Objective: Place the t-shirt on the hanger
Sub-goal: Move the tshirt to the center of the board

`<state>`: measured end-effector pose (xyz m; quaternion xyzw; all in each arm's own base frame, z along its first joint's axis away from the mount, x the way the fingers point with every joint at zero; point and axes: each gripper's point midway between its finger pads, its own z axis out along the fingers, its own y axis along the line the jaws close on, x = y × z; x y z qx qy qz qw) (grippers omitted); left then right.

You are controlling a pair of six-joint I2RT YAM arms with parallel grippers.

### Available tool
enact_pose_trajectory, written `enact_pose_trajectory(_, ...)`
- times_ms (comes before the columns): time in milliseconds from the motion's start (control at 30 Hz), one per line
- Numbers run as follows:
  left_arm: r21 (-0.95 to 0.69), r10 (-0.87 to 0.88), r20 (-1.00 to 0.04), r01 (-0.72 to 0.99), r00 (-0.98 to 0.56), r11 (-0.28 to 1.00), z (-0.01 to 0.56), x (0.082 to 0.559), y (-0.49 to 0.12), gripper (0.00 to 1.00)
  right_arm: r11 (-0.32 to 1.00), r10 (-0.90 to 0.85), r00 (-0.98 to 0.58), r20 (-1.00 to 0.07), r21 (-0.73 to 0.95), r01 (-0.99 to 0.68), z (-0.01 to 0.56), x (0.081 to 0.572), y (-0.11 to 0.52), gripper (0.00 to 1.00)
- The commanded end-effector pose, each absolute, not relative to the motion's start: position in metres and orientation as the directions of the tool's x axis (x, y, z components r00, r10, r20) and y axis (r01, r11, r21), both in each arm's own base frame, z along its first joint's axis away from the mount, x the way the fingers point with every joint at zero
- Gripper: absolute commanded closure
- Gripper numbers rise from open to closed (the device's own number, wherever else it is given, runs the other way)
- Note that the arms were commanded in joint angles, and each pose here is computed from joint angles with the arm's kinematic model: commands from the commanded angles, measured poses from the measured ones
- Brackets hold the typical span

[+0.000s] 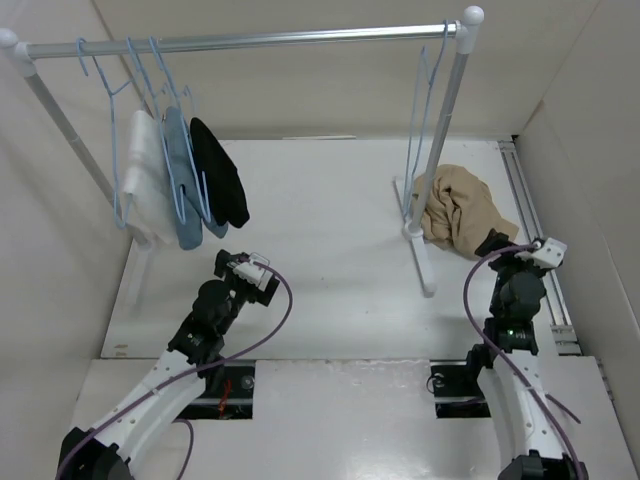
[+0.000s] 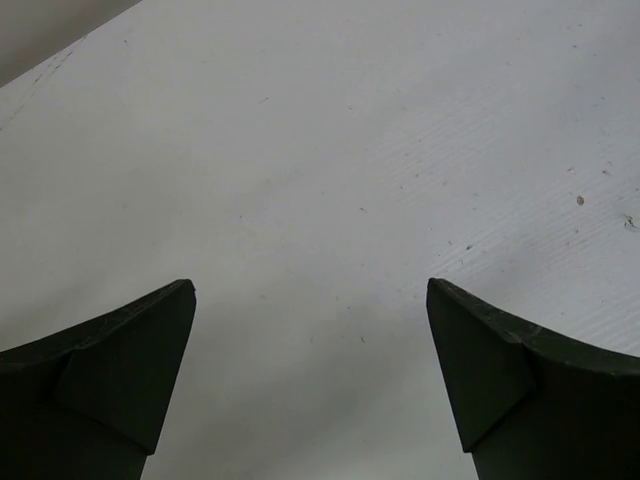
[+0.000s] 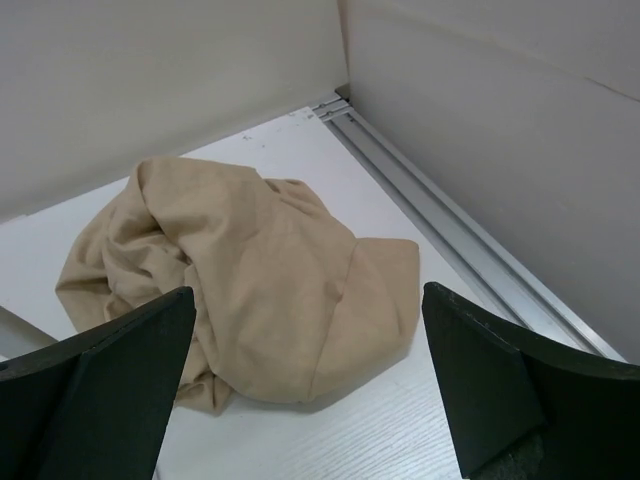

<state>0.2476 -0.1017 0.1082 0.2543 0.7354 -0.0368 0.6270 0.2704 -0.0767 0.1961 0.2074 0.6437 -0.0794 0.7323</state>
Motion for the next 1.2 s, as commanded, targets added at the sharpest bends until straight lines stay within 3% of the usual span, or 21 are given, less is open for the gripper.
enact_pose_trajectory(0,0.24,0.282,-0.958,0.39,-0.051,0.889,0.119,0.252,-0.101,0.0,0.909,0.163,0.199,-0.966,0.226,0.352,0.228,0.275,-0.073,0.0)
enact_pose_trajectory(67,0.241,0.286,-0.956,0.392,-0.06,0.888,0.117,0.252,-0.101,0.0,0.923,0.167,0.18,-0.969,0.218,0.317,0.242,0.283,-0.067,0.0)
enact_pose_trajectory(267,0.239,0.284,-0.956,0.361,-0.077,0.901,0.117,0.256,-0.097,0.0,0.932,0.237,-0.278,-0.931,0.137,0.337,0.202,0.331,-0.068,0.0)
enact_pose_trajectory(300,0.236,0.28,-0.958,0.372,-0.068,0.898,0.125,0.257,-0.1,0.0,0.93,0.245,-0.279,-0.929,0.144,0.338,0.229,0.346,-0.074,0.0)
enact_pose_trajectory(333,0.249,0.296,-0.953,0.386,-0.066,0.888,0.129,0.258,-0.102,0.0,0.93,0.274,-0.454,-0.848,0.112,0.351,0.187,0.35,-0.075,0.0)
enact_pose_trajectory(433,0.227,0.281,-0.956,0.407,-0.078,0.885,0.151,0.262,-0.11,0.0,0.949,0.27,-0.587,-0.763,0.11,0.294,0.167,0.379,-0.074,0.0)
enact_pose_trajectory(700,0.245,0.33,-0.941,0.516,-0.078,0.821,0.159,0.255,-0.126,0.0,0.947,0.293,-0.694,-0.658,0.102,0.303,0.106,0.421,-0.081,0.0)
enact_pose_trajectory(833,0.28,0.364,-0.929,0.504,-0.073,0.817,0.155,0.257,-0.121,0.0,0.972,0.229,-0.761,-0.607,0.105,0.208,0.076,0.439,-0.065,0.03)
enact_pose_trajectory(933,0.291,0.373,-0.925,0.497,-0.071,0.817,0.155,0.257,-0.12,0.0,0.975,0.213,-0.802,-0.558,0.173,0.139,0.058,0.439,-0.048,0.35)
enact_pose_trajectory(967,0.293,0.374,-0.925,0.49,-0.073,0.821,0.155,0.258,-0.118,0.0,0.973,0.214,-0.806,-0.551,0.198,0.123,0.055,0.433,-0.042,0.58)
enact_pose_trajectory(1000,0.293,0.374,-0.925,0.49,-0.073,0.821,0.155,0.258,-0.118,0.0,0.969,0.23,-0.797,-0.559,0.208,0.134,0.058,0.431,-0.04,0.66)
enact_pose_trajectory(1067,0.293,0.374,-0.925,0.49,-0.073,0.821,0.155,0.258,-0.118,0.0,0.962,0.271,-0.759,-0.592,0.195,0.192,0.07,0.426,-0.046,0.97)
enact_pose_trajectory(1167,0.302,0.381,-0.922,0.49,-0.069,0.818,0.155,0.257,-0.117,0.0,0.948,0.314,-0.668,-0.674,0.192,0.253,0.109,0.405,-0.051,1.0)
